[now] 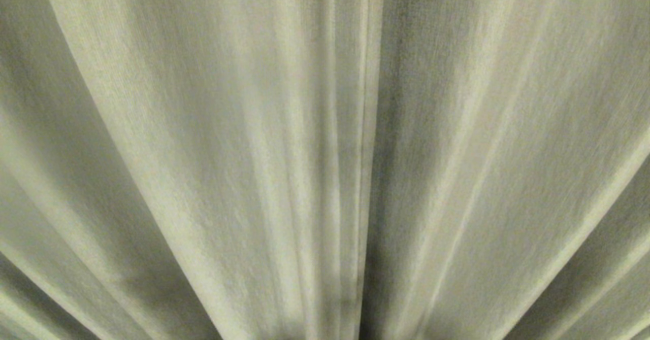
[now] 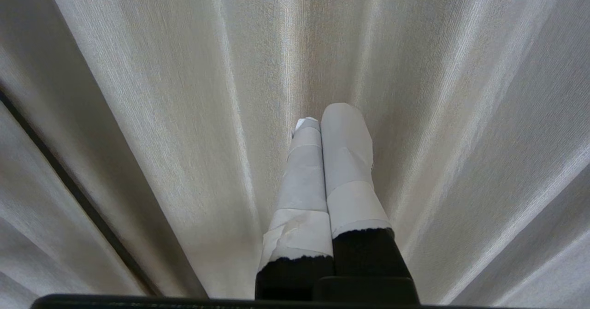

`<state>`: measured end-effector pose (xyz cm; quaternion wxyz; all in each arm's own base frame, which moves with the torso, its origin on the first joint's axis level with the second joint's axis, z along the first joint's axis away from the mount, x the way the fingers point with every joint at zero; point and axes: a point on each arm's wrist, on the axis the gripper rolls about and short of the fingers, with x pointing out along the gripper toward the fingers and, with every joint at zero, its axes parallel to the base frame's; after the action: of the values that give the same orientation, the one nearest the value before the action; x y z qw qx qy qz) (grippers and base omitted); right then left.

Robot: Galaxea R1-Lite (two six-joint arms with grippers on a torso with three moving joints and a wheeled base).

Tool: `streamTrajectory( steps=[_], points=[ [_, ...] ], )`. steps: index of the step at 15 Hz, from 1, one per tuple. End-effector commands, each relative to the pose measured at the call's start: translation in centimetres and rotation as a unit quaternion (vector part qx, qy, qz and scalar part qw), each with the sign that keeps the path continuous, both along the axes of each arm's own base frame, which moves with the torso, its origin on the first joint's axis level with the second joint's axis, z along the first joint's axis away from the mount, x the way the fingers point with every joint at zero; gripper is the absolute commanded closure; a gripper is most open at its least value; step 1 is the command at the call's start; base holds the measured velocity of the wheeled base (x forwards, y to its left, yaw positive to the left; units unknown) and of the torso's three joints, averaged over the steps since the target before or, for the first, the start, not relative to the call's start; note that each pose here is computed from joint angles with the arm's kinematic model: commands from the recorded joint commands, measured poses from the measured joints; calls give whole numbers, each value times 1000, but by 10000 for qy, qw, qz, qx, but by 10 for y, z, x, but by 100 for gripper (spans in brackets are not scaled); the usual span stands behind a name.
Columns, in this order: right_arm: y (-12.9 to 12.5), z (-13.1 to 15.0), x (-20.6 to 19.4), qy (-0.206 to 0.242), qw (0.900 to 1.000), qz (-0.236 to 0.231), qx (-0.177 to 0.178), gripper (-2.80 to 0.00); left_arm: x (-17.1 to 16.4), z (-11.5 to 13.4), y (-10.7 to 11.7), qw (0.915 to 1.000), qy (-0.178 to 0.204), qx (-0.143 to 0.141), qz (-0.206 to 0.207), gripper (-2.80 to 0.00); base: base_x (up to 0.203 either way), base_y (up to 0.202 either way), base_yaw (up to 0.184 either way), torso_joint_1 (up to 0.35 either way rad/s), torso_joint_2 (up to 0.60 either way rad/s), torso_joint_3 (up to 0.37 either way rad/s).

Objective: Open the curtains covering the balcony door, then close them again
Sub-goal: Pull the outer curtains open on both sides

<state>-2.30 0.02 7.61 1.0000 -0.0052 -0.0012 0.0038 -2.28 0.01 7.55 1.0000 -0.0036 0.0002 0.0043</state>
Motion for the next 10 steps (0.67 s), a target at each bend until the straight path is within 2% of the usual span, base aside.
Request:
streamTrajectory(
  steps=[1,7,10],
  points=[
    [0,0,0,4,10000,0,-2,0,0,0,0,10000,-2,-10,3,0,0,0,0,0,0,0],
    [0,0,0,-3,10000,0,-2,0,0,1,0,10000,-57,-27,-16,0,0,0,0,0,0,0],
    [0,0,0,1,10000,0,-2,0,-6,21,-1,9991,-274,-42,-306,0,0,0,0,0,0,0]
  ],
)
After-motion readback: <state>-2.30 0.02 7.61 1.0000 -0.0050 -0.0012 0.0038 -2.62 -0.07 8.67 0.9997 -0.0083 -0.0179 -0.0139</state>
